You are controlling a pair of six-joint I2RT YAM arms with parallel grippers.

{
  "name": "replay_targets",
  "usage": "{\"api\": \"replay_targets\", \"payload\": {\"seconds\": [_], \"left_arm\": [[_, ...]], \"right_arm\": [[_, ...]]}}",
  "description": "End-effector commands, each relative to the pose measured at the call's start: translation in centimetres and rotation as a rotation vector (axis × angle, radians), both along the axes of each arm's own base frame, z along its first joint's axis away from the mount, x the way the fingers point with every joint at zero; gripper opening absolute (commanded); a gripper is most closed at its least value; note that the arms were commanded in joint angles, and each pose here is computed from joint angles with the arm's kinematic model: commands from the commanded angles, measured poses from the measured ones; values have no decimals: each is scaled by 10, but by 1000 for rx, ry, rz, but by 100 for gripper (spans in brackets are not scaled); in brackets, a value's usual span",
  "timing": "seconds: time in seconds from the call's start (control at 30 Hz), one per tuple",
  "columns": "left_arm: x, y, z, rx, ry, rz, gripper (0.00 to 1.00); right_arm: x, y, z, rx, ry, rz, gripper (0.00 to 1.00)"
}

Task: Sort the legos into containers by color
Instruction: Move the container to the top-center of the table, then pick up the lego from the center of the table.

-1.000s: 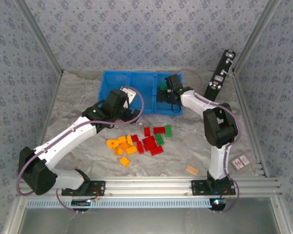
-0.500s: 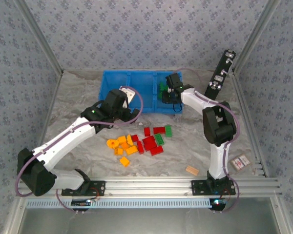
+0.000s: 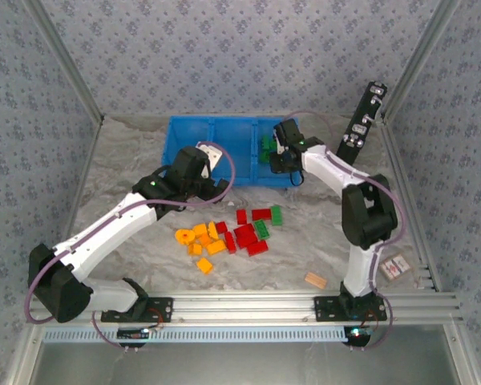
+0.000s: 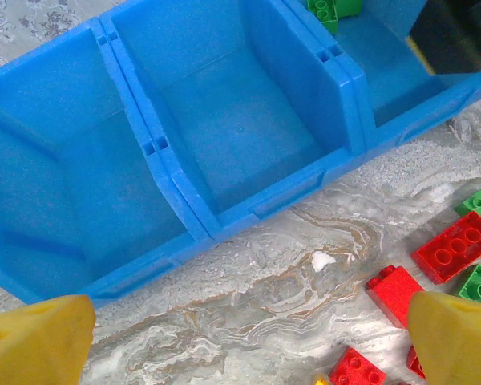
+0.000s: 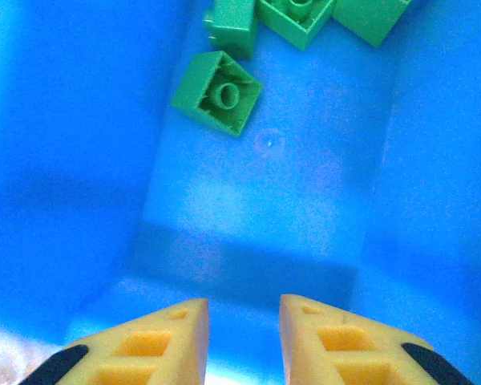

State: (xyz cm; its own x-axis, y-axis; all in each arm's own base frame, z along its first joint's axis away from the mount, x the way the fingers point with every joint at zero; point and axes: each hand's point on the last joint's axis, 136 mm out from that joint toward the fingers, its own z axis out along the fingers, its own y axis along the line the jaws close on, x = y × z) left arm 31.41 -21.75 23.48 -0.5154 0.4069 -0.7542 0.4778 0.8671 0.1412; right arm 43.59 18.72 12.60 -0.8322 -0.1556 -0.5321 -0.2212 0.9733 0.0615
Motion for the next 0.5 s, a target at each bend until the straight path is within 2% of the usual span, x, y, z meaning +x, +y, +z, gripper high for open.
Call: {"api": "replay_targets", "payload": {"seconds": [0.0, 0.1, 0.2, 0.33, 0.47], "left_arm": [[0, 5, 8, -12, -27, 13, 100], [2, 3, 8, -12, -19, 16, 100], [3, 4, 9, -3, -15, 18, 100], [3, 4, 16, -9, -27, 17, 100], [3, 4, 18, -24, -27, 25, 100]], "right_arm": [[-48, 4, 27, -29, -6, 77, 38], [-85, 4, 16, -46, 22, 105, 41], [-111, 2, -2, -73, -5, 135, 51], [-129, -8, -24, -85, 14, 110, 65], [-142, -11, -46, -97, 51, 100, 72]]}}
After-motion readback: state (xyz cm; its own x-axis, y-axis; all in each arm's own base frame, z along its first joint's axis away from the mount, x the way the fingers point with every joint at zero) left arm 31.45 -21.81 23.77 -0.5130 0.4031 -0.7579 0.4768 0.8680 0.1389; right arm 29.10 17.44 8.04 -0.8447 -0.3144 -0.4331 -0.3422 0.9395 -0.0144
